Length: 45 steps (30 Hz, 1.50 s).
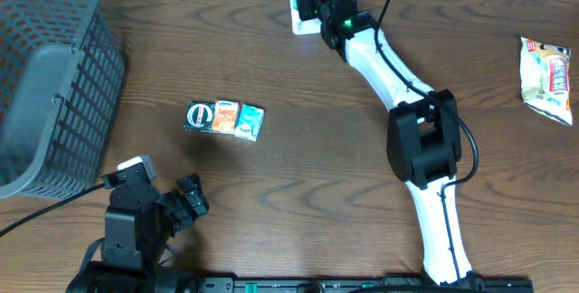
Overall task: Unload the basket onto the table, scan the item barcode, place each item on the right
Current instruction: 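Lift the teal packet up and hold it against the scanner, then carry the teal packet right and drop it beside the yellow bag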
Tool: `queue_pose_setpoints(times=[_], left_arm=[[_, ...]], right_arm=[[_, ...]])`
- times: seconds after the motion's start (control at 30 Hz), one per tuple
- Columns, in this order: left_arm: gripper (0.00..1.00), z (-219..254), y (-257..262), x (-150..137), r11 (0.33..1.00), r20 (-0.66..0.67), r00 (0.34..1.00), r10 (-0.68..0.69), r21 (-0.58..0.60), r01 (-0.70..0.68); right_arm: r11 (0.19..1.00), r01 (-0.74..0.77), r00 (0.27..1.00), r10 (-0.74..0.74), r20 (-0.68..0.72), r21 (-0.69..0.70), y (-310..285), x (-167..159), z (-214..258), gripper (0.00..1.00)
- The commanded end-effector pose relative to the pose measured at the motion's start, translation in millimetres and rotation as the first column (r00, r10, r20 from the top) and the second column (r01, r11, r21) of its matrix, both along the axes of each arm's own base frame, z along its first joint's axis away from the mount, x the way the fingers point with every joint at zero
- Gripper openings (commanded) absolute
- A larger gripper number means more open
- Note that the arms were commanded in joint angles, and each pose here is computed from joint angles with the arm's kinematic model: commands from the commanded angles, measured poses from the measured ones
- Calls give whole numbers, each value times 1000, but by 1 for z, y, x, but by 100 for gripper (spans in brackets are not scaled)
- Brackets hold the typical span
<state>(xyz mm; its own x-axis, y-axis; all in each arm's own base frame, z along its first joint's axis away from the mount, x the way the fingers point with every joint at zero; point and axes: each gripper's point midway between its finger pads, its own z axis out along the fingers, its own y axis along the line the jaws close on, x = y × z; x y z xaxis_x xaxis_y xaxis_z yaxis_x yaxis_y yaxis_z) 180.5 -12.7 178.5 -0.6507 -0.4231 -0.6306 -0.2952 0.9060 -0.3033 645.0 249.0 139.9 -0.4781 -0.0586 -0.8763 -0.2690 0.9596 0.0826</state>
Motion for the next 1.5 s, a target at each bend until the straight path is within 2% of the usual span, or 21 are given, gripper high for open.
queue_pose_setpoints(times=[0.0,0.2,0.33,0.37,0.43,0.6,0.73,0.8,0.83,0.87,0.9,0.97,1.03,1.1,1.23,1.37,1.47], left_arm=[[98,2,1,0,1000,7,1000,2,2,-2],[98,2,1,0,1000,7,1000,2,2,-2],[98,2,1,0,1000,7,1000,3,2,-3],[98,2,1,0,1000,7,1000,3,2,-3],[98,2,1,0,1000,7,1000,3,2,-3],[97,2,1,0,1000,7,1000,2,2,-2],[98,2,1,0,1000,7,1000,2,2,-2],[98,2,1,0,1000,7,1000,2,2,-2],[97,2,1,0,1000,7,1000,3,2,-3],[98,2,1,0,1000,7,1000,3,2,-3],[98,2,1,0,1000,8,1000,2,2,-2],[97,2,1,0,1000,7,1000,3,2,-3],[98,2,1,0,1000,8,1000,3,2,-3],[98,2,1,0,1000,7,1000,3,2,-3],[98,2,1,0,1000,7,1000,3,2,-3],[98,2,1,0,1000,7,1000,2,2,-2],[98,2,1,0,1000,7,1000,2,2,-2]], right_arm=[[997,72,996,-73,55,20,-33,8,45,1],[973,229,973,-229,1,-25,-128,4,74,1],[931,313,929,-341,-146,-186,-222,-26,60,1],[890,362,879,-425,-217,-276,-266,-44,45,1],[841,389,818,-503,-279,-377,-309,-66,30,1],[748,436,675,-640,-367,-501,-387,-111,9,1],[706,481,585,-700,-408,-520,-431,-138,2,13],[680,525,533,-732,-425,-512,-448,-150,0,32],[665,552,505,-747,-432,-504,-455,-155,-2,48],[646,585,472,-763,-441,-491,-460,-161,-3,59],[631,610,447,-774,-449,-480,-464,-165,-4,67],[617,641,412,-779,-473,-457,-466,-171,-7,75],[650,637,423,-744,-517,-415,-456,-171,-11,78],[715,616,463,-669,-581,-331,-436,-166,-17,78],[840,539,562,-419,-714,-68,-375,-155,-20,78],[879,415,635,-96,-766,234,-298,-149,-6,78],[888,279,659,100,-746,365,-247,-153,6,78]])
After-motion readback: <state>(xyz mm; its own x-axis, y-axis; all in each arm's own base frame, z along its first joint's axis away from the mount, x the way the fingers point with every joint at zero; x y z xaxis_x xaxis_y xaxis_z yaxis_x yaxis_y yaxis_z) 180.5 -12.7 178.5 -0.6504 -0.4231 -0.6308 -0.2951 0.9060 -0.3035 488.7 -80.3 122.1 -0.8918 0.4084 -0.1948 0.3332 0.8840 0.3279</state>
